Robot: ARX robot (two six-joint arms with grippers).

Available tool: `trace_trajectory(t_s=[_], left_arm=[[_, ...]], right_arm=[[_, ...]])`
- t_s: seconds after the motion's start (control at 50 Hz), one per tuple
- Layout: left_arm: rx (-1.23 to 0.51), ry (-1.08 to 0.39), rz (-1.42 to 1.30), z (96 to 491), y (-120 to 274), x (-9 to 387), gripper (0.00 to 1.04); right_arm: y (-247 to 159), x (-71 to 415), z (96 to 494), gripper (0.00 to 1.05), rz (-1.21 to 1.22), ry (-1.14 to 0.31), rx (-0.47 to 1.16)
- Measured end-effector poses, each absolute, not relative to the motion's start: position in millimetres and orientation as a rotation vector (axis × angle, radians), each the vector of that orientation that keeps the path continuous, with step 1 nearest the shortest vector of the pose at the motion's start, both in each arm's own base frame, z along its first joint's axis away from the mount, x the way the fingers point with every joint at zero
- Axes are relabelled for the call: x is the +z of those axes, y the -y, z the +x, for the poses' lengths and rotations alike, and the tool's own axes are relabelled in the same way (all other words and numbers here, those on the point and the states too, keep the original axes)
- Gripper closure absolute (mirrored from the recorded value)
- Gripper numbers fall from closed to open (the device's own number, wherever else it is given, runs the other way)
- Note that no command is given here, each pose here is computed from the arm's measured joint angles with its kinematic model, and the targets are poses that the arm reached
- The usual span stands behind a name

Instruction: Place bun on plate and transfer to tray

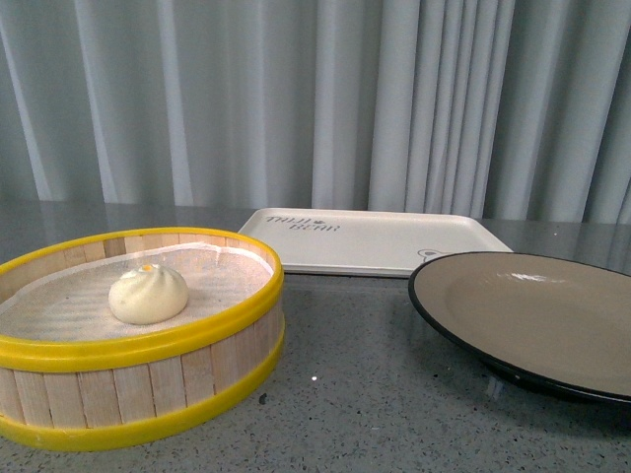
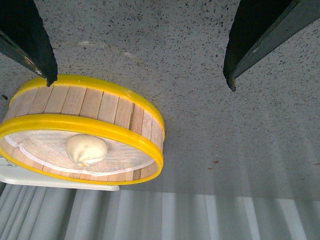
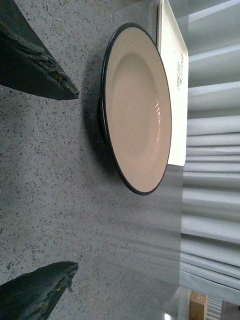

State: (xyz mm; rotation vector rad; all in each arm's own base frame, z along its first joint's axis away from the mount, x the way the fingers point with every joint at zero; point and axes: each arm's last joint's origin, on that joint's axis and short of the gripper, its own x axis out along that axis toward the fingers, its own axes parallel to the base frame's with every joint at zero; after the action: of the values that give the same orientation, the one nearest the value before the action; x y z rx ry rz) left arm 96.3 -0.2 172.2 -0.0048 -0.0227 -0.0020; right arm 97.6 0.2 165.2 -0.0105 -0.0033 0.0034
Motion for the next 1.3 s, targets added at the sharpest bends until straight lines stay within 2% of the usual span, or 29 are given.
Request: trace_trajectory(t_s=[0.921, 1.001, 1.081, 1.201, 1.301], left_arm=[[0.0, 0.021, -0.008, 96, 0, 172, 0.07], [-0.006, -0.088, -0.09, 100, -1, 170, 0.07], [-0.057, -0.128, -0.185, 112, -4, 176, 0.07], [-0.161, -0.036, -0.188, 135, -6, 204, 0.07], [-0.274, 0.095, -0.129, 160, -6, 241, 0.07]], right_arm=[[0, 165, 98, 0.08, -0.01, 0.003, 0.003], [0, 165, 98, 0.08, -0.01, 0.003, 0.003], [0, 165, 98, 0.08, -0.01, 0.003, 0.003], [0, 165, 98, 0.08, -0.01, 0.003, 0.003], [0, 165, 98, 0.08, -0.01, 0.003, 0.003]])
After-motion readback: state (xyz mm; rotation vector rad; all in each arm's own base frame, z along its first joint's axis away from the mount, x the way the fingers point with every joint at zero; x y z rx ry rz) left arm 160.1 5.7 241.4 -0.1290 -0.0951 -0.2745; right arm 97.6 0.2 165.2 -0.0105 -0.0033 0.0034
